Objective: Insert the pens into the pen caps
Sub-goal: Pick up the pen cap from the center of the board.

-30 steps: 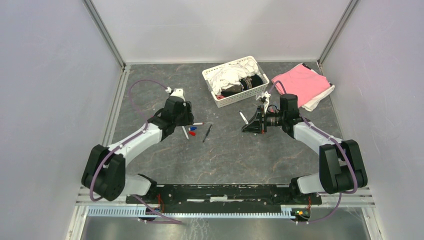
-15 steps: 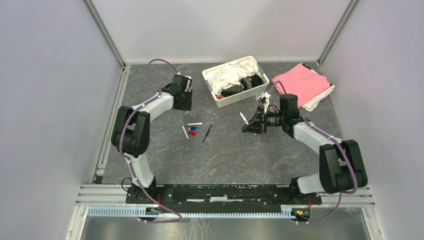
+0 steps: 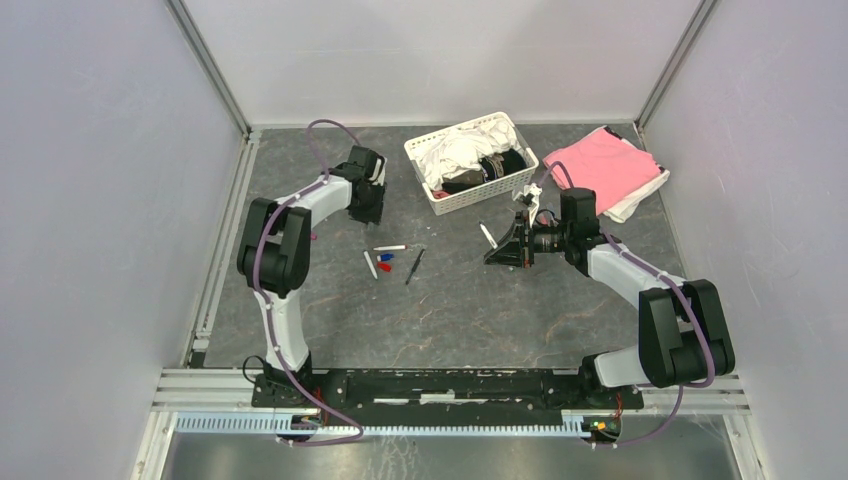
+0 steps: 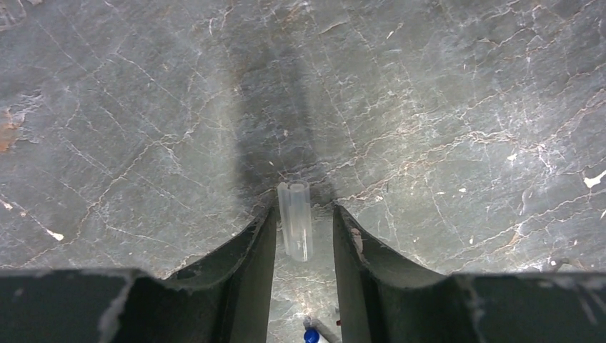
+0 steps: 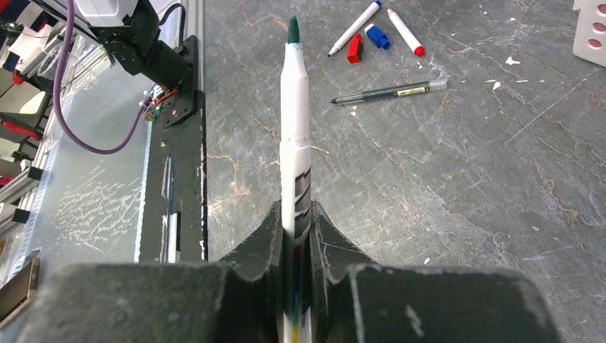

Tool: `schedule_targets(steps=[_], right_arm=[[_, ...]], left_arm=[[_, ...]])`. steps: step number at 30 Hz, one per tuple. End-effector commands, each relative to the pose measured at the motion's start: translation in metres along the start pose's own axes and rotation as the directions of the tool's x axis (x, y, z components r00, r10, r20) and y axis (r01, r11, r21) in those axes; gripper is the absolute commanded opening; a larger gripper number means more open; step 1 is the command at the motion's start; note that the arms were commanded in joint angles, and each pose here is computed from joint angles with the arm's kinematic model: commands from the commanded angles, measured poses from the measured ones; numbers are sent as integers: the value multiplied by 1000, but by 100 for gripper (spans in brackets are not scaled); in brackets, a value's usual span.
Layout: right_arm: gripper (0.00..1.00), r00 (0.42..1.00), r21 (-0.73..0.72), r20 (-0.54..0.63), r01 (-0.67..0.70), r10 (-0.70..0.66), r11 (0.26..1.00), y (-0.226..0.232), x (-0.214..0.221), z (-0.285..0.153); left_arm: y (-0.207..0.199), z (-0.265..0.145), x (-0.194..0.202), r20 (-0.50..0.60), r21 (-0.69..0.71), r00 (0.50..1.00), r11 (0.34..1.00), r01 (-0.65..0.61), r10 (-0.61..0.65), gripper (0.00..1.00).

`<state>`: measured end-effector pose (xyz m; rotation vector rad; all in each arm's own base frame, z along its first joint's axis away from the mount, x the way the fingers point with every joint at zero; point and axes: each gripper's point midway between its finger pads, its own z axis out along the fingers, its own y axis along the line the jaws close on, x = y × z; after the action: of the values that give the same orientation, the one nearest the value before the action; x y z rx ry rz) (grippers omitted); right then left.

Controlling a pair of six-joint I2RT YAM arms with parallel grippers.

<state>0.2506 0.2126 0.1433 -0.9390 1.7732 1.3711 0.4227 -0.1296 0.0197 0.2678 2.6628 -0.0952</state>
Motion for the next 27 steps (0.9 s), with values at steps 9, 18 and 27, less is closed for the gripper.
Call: schedule_targets(steps=[9,18,27], right_arm=[[0,997,-18,27,73,-72,997,5,-21,-3],[0,995,5,24,99,-99,995,4,-19,-4],[0,995,-29,-2,96,-96,995,10,-8,8]], left_arm=[[-3,13,17,-83,40,996,999,-34,37,20],[-18,-22,-2,80,112,995,993,46,-55,2],[-55,-91,-33,384,383,882,916,118,-274,2]])
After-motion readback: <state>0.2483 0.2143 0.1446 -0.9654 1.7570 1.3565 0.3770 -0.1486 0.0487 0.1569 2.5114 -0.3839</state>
